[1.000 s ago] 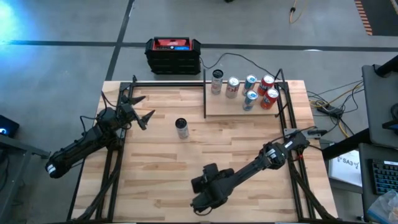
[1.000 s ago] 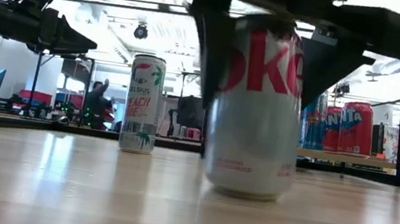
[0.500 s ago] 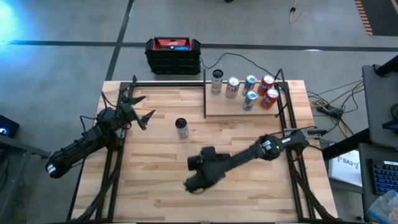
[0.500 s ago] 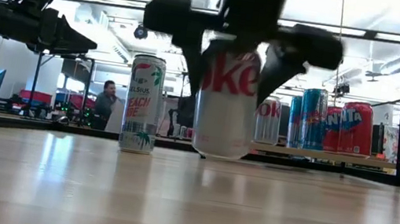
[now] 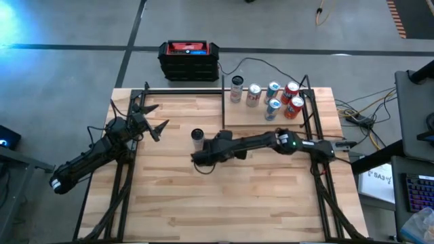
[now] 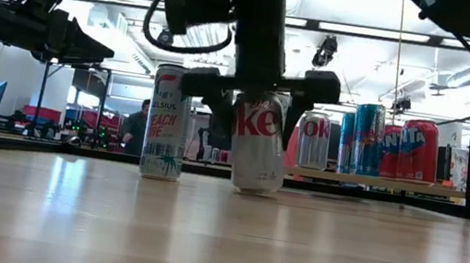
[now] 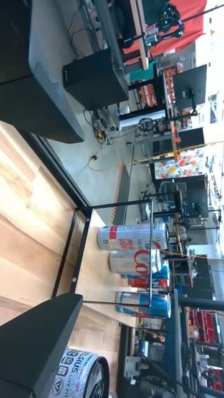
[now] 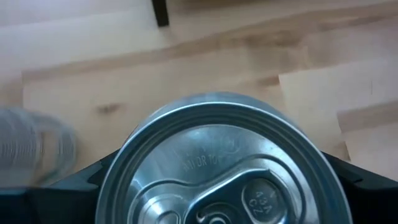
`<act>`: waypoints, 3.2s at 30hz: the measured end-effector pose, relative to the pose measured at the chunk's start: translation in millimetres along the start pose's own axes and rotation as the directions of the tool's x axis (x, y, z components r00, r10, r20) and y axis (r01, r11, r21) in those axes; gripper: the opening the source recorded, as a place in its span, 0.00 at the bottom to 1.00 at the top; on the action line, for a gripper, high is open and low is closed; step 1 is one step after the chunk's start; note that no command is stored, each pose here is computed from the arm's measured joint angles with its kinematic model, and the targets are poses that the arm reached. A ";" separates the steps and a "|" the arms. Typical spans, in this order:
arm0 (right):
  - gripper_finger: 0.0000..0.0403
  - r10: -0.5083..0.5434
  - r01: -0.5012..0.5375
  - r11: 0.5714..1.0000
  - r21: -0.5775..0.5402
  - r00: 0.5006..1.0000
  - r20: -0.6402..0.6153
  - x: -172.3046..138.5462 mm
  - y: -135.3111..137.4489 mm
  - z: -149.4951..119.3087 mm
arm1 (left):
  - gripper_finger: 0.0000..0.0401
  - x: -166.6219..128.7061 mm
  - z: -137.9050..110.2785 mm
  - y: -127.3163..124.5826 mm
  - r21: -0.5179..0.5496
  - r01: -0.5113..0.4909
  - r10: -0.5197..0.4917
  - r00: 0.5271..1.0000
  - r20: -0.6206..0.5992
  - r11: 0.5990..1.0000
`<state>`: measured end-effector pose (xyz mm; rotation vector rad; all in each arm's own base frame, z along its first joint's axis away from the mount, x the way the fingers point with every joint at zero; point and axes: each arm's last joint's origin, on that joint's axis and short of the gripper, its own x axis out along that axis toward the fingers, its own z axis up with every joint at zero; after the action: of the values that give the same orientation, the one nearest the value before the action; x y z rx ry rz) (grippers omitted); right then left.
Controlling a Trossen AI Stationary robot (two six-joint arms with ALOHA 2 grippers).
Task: Place canned beverage on shelf
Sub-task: Put the red silver soda can on the shelf aligned with the other silver soda can
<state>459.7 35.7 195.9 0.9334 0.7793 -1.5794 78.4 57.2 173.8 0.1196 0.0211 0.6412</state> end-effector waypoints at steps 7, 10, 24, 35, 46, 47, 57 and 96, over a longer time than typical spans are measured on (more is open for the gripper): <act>0.77 -0.008 0.010 0.999 0.040 0.999 -0.036 -1.0 0.7 17.8 | 0.99 0.0 0.0 0.0 0.000 -0.001 0.001 1.000 0.000 1.000; 0.77 0.012 -0.009 0.997 0.070 0.999 -0.039 -11.6 -4.2 29.3 | 0.99 0.0 0.0 0.0 0.000 -0.001 0.001 1.000 0.000 1.000; 0.77 -0.060 0.060 0.975 0.213 0.998 -0.003 -11.7 -44.5 97.2 | 0.99 0.0 0.0 0.0 0.000 0.000 0.000 1.000 0.000 1.000; 0.77 -0.079 0.071 0.942 0.329 0.997 0.012 6.7 -73.9 147.7 | 0.99 0.0 0.0 0.0 0.000 -0.001 0.001 1.000 0.000 1.000; 0.77 -0.090 0.086 0.955 0.282 0.996 0.001 29.4 -80.7 167.2 | 0.99 0.0 0.0 0.0 0.000 0.000 0.000 1.000 0.000 1.000; 0.77 -0.085 0.081 0.955 0.284 0.996 0.001 31.3 -80.1 167.2 | 0.99 0.0 0.0 0.0 0.000 0.000 0.000 1.000 0.000 1.000; 0.78 -0.080 0.076 0.925 0.373 0.997 -0.003 37.2 -79.5 172.0 | 0.99 0.0 -0.1 0.0 0.000 0.000 0.000 1.000 0.000 1.000; 0.78 -0.102 0.094 0.890 0.445 0.995 -0.007 57.5 -82.2 185.0 | 0.99 0.0 0.0 0.0 0.000 -0.001 0.001 1.000 0.000 1.000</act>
<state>342.4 -134.9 234.1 1.2215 0.4599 -1.8971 78.4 57.2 173.8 0.1196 0.0208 0.6417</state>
